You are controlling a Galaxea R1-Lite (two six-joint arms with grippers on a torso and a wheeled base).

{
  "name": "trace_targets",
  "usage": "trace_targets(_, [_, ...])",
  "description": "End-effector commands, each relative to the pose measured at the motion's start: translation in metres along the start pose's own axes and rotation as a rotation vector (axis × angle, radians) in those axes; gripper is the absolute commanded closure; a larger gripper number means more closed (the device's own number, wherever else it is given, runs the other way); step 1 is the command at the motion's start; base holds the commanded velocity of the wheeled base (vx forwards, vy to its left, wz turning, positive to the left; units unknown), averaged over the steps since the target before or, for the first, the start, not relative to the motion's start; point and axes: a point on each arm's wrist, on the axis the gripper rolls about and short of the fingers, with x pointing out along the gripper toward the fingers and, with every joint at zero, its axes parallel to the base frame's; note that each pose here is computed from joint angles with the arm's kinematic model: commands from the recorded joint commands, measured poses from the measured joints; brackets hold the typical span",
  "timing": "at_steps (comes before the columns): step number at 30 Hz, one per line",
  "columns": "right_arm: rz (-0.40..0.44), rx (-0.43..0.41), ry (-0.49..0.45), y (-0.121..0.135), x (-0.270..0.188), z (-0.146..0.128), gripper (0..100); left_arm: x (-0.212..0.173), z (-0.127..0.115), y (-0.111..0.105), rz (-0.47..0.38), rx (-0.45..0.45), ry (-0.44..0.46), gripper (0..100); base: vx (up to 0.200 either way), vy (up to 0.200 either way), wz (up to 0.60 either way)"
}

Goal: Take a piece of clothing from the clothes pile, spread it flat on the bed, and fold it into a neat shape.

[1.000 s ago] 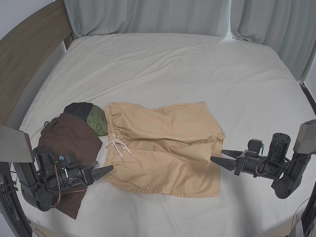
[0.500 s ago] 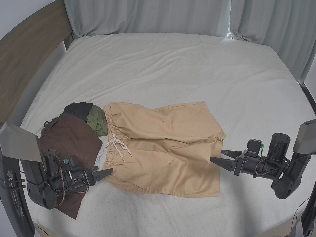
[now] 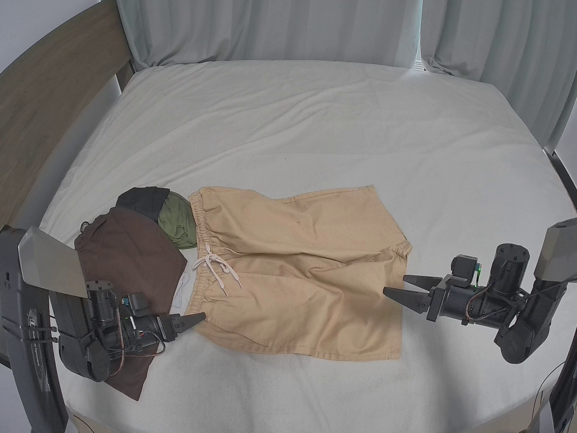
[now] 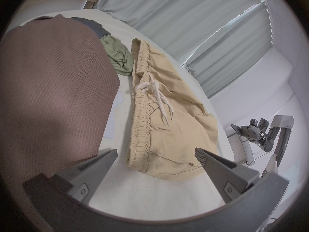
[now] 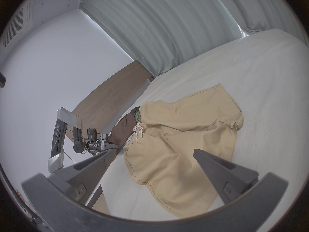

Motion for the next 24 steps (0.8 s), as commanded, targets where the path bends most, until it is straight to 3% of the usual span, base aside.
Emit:
trace_targets(1, [-0.002,0.003,0.003,-0.001,0.001,-0.001,0,0.006,-0.001,0.003,0.000,-0.043,0.001,0,0.000,0.000,0.00])
trace_targets(6, [-0.002,0.003,0.003,-0.001,0.001,-0.001,0,0.010,-0.002,0.005,0.002,-0.084,0.000,0,0.000,0.000,0.00])
trace_targets(24, [-0.005,0.002,-0.001,-0.002,0.000,0.000,0,0.020,-0.008,0.007,0.006,-0.088,0.016,0,0.000,0.000,0.00])
